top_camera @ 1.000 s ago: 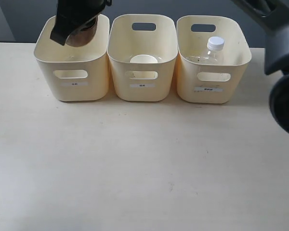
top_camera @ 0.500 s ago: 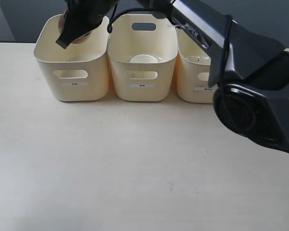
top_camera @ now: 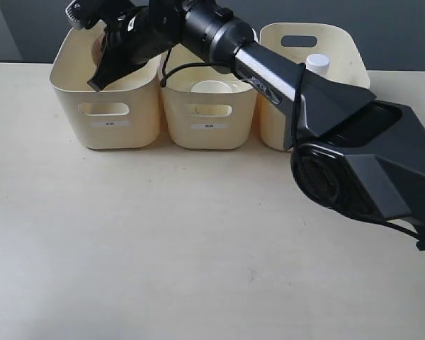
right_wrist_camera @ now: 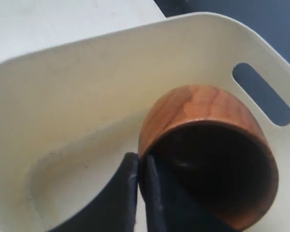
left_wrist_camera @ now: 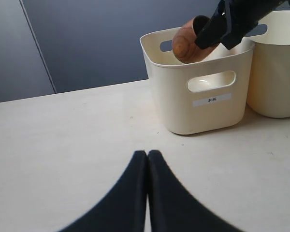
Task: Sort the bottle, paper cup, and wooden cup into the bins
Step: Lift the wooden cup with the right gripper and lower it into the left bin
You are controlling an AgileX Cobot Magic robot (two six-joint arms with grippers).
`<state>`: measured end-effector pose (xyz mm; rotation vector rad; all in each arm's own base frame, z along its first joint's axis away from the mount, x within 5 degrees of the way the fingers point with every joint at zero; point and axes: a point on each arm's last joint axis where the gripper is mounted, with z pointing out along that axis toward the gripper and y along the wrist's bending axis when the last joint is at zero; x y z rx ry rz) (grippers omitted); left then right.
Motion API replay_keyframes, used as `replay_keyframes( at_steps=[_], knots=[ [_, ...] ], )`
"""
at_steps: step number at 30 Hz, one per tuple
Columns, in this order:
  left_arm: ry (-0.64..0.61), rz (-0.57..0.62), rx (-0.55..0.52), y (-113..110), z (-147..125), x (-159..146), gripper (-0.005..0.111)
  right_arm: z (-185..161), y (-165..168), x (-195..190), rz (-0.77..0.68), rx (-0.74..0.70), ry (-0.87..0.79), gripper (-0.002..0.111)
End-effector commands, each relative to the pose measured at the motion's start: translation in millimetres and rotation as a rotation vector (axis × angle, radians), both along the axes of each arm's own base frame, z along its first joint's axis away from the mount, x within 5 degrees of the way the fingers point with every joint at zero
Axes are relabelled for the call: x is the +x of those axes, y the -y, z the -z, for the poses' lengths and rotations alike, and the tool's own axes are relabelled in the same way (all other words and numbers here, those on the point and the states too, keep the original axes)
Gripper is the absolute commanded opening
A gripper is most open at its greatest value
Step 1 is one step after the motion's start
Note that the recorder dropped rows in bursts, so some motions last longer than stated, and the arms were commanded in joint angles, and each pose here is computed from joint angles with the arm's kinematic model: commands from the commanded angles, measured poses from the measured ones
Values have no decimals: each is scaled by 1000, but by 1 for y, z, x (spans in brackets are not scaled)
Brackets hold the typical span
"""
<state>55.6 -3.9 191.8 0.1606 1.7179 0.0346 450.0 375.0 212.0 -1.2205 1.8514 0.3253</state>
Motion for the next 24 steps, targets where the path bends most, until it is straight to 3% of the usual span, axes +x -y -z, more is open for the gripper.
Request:
replay_keyframes(
  at_steps=[1, 24],
  knots=[
    [3, 4, -9, 0, 0, 0, 0, -2, 17, 15, 48, 65, -39, -1],
    [3, 4, -9, 0, 0, 0, 0, 11, 23, 4, -24, -46, -190, -1]
  ],
)
